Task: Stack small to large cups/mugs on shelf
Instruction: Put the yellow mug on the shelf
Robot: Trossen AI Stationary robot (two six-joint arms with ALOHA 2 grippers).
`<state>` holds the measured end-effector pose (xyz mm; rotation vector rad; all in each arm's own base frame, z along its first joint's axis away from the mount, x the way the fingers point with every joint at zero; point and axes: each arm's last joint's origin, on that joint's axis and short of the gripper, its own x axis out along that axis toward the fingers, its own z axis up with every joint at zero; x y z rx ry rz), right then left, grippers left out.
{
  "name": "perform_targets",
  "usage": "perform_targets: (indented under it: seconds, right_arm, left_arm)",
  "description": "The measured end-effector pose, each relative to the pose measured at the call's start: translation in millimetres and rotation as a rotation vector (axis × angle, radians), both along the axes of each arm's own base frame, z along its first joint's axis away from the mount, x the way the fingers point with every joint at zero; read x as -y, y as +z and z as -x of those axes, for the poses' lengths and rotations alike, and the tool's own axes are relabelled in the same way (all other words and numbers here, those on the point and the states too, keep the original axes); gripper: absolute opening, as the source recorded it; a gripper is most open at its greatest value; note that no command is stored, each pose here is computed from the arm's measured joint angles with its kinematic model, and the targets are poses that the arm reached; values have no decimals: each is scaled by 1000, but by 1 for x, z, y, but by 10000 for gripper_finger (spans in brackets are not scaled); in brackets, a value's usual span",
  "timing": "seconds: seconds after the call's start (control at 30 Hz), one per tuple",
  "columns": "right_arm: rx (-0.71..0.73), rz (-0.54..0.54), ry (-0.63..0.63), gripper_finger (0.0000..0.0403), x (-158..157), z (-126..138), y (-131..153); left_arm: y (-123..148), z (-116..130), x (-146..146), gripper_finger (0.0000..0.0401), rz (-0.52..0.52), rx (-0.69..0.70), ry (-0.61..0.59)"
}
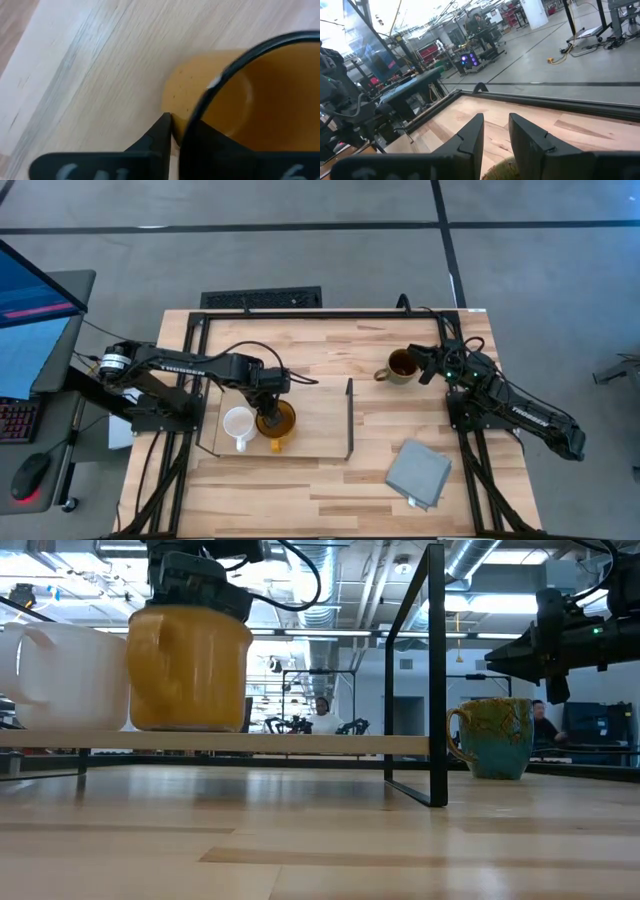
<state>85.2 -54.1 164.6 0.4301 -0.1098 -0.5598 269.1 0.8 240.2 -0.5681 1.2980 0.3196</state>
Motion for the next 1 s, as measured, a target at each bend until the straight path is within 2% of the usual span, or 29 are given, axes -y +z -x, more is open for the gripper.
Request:
perform_targets:
  seconds: [0.23,0.6,1.0]
  right_arm:
    - [0,0,1,113,0,0,0]
    - [-1,0,1,113,0,0,0]
    - [-1,0,0,113,0,0,0]
  left_arm:
    - [1,0,0,55,2,5,0]
    - [3,-1,-1,56,-27,33,-3]
    - [6,2,-6,57,-6,41,8]
